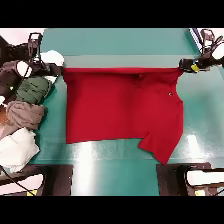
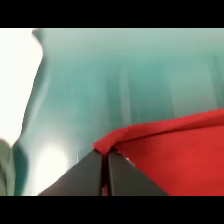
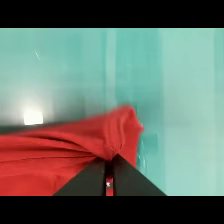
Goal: Fold the shirts.
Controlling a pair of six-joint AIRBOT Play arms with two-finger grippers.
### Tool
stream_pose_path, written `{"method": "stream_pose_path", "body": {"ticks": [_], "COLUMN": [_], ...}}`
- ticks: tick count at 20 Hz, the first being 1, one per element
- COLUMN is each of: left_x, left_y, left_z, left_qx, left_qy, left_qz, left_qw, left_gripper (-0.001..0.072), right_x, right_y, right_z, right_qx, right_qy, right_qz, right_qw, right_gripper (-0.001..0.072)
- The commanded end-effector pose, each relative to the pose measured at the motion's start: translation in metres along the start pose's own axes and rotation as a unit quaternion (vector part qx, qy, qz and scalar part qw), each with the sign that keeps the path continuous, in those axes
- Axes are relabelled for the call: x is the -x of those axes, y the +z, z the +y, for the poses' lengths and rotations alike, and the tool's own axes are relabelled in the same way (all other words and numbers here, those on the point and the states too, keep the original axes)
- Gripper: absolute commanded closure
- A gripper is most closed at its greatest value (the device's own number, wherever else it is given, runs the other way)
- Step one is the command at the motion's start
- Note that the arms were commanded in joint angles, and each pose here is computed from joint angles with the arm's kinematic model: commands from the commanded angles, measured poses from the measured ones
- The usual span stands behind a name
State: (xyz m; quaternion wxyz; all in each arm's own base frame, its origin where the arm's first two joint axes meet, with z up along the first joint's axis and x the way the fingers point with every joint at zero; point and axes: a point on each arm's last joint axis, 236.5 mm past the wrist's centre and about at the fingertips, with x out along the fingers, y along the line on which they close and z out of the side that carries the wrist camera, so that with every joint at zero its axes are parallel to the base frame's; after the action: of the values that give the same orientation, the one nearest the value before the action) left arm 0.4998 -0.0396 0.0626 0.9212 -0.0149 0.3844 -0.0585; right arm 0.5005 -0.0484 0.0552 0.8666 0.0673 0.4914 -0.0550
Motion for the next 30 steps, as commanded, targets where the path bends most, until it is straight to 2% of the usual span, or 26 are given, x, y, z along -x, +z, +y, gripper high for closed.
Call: {"method": "stream_pose_path", "body": {"ticks": [1,8,12,13,14,15,16,19,22,25,30], "left_x": [0.002,0.012,0.013,0.014,0.014,0.015,0.017,0.038,0.062,0.090,0.097], "left_y": [-0.052,-0.118,-0.139,-0.140,-0.141,-0.141,-0.144,-0.157,-0.182,-0.236,-0.293], "left_z": [0.009,-0.009,-0.032,-0.038,-0.040,-0.040,-0.037,-0.034,-0.036,-0.056,-0.060], "left_qx": [-0.020,-0.012,0.022,0.032,0.035,0.034,0.037,0.022,0.025,0.055,0.092], "left_qy": [-0.004,-0.047,-0.091,-0.102,-0.106,-0.105,-0.099,-0.094,-0.092,-0.119,-0.112], "left_qz": [0.105,0.244,0.283,0.286,0.287,0.289,0.297,0.330,0.332,0.352,0.356], "left_qw": [0.994,0.969,0.954,0.952,0.951,0.951,0.949,0.939,0.938,0.927,0.923], "left_gripper": [0.0684,0.0683,0.0682,0.0672,0.0438,0.0271,0.0283,0.0280,0.0280,0.0280,0.0280], "right_x": [-0.009,-0.025,-0.027,-0.026,-0.023,-0.020,-0.014,0.014,0.047,0.061,0.065], "right_y": [-0.036,-0.116,-0.139,-0.142,-0.143,-0.143,-0.142,-0.132,-0.135,-0.136,-0.139], "right_z": [-0.009,-0.003,-0.004,-0.005,-0.004,-0.004,-0.006,-0.012,0.011,0.039,0.046], "right_qx": [0.008,-0.011,-0.011,-0.011,-0.011,-0.011,-0.012,-0.009,0.009,-0.009,-0.015], "right_qy": [-0.017,0.002,0.000,0.000,0.000,-0.001,-0.001,0.000,0.077,0.150,0.154], "right_qz": [0.058,0.135,0.167,0.174,0.180,0.186,0.193,0.214,0.254,0.260,0.213], "right_qw": [0.998,0.991,0.986,0.985,0.984,0.983,0.981,0.977,0.964,0.954,0.965], "right_gripper": [0.0700,0.0694,0.0693,0.0674,0.0508,0.0358,0.0335,0.0335,0.0335,0.0335,0.0335]}}
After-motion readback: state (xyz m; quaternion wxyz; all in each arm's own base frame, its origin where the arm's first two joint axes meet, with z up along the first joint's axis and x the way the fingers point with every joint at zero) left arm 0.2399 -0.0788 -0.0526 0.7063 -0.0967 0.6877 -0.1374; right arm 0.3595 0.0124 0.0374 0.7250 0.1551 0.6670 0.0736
